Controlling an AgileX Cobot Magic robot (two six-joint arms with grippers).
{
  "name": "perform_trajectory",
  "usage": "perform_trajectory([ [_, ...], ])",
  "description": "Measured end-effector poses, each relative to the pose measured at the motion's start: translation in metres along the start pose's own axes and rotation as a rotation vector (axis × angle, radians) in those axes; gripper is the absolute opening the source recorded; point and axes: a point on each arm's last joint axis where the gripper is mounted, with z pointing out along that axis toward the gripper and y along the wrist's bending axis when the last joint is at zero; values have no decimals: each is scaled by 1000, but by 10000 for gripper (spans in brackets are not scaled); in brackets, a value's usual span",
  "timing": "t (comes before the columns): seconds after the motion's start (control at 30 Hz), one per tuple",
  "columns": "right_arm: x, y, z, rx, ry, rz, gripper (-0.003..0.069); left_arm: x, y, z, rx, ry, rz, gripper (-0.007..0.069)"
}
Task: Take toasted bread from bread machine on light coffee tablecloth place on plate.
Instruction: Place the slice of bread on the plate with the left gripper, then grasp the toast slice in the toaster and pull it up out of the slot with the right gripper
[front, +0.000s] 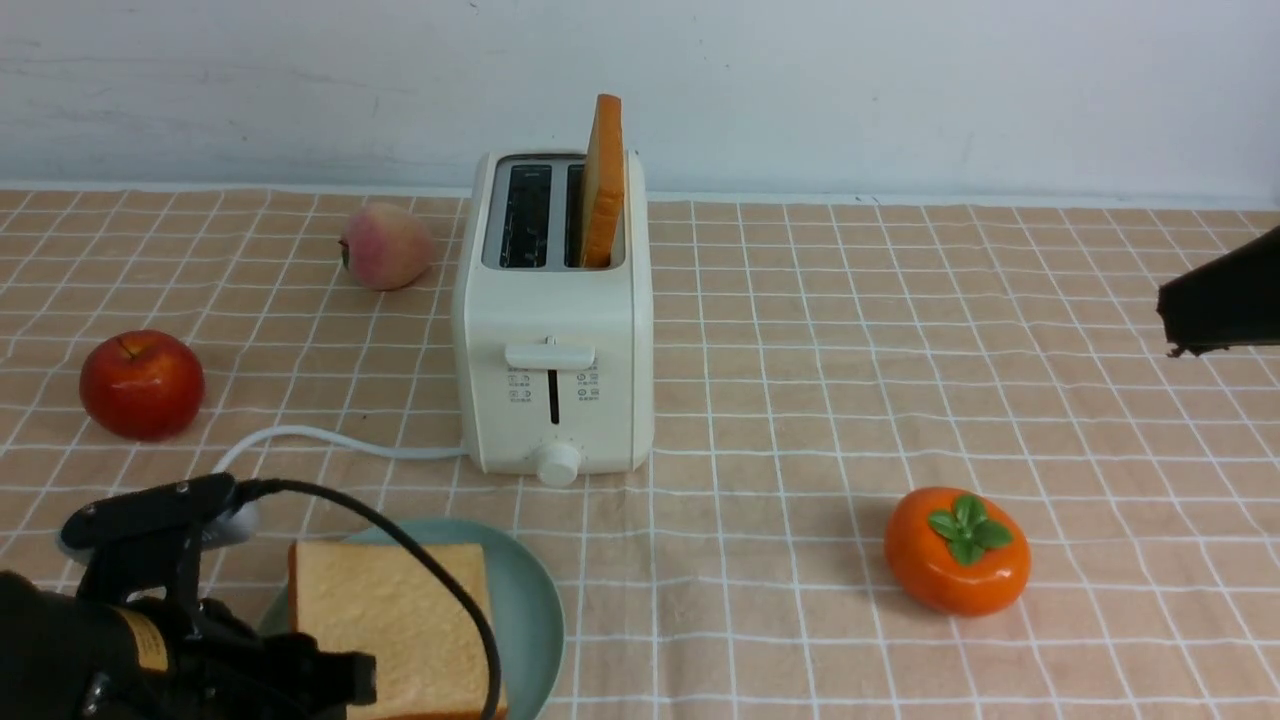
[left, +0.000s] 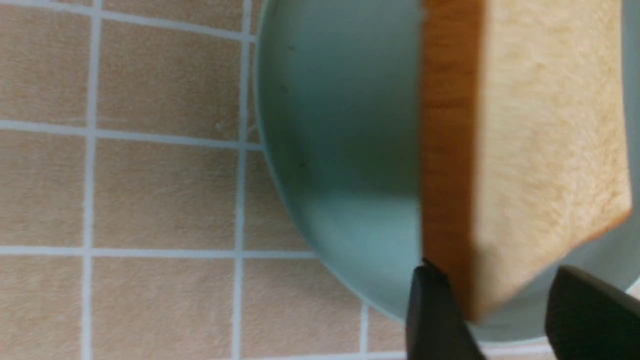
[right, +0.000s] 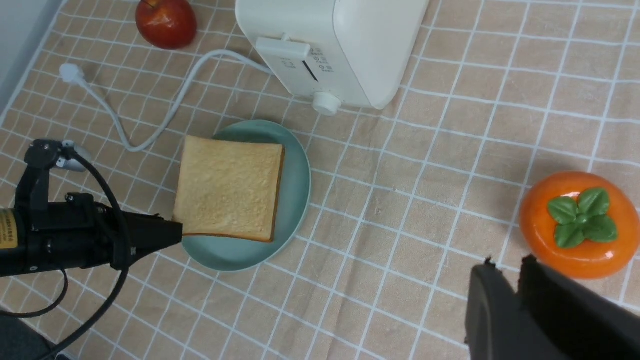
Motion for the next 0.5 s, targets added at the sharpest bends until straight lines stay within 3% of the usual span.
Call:
perform_trajectory([
  [0.07,0,0,0,0,0,0,88,-3,0,-7,-53,48,50,474],
  [0.17,0,0,0,-3,-1,1,89,-14,-1,-20,-133,78,56,535],
  [0.3,0,1,0,-13,-4,6,92,-31,-1,-37,-236,41,24,492],
  [0.43,0,2,0,-23,0,10,95,-45,5,-44,-345,-60,-21,88],
  [0.5,1,2,0,-26,9,10,95,-49,9,-38,-381,-67,-42,-5],
])
